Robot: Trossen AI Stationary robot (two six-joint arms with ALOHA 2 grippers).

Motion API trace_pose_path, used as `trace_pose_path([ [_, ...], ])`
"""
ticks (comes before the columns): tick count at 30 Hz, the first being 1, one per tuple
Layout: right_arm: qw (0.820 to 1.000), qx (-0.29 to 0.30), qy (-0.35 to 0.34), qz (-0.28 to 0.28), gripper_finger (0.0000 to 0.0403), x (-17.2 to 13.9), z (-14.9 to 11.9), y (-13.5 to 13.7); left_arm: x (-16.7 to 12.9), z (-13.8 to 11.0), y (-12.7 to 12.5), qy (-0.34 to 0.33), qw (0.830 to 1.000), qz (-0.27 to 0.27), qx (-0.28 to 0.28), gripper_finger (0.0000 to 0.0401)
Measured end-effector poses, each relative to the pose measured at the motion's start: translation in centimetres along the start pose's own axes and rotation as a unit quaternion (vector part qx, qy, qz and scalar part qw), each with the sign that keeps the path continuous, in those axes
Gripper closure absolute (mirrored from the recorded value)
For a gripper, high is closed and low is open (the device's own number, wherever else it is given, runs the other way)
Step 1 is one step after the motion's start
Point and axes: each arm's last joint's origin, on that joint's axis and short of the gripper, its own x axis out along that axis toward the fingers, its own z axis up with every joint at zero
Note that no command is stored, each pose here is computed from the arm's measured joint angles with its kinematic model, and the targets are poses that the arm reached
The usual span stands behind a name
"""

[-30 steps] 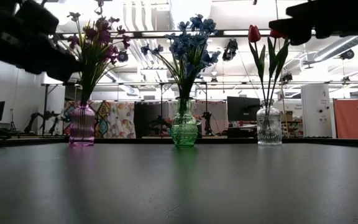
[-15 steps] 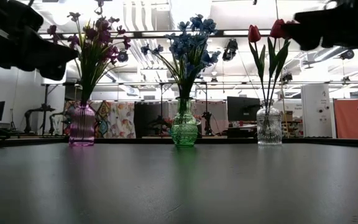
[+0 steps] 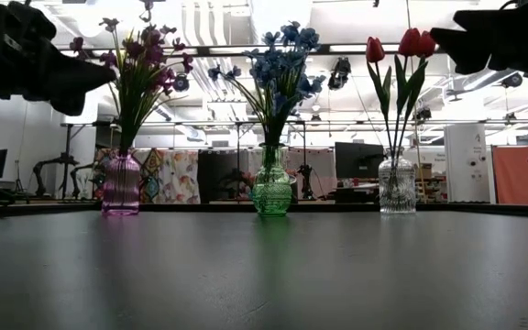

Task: Sort flowers into vase by color
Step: Return to Home Position

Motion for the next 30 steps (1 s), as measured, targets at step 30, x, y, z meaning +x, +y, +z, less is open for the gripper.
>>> trace_pose_path([
  [30,0.999,0.012,0.034,-0.028,0.0078,0.3,-0.6,-0.1,0.0,-0.4,1.3,0.019,0.969,0.248,0.008,0.0401],
])
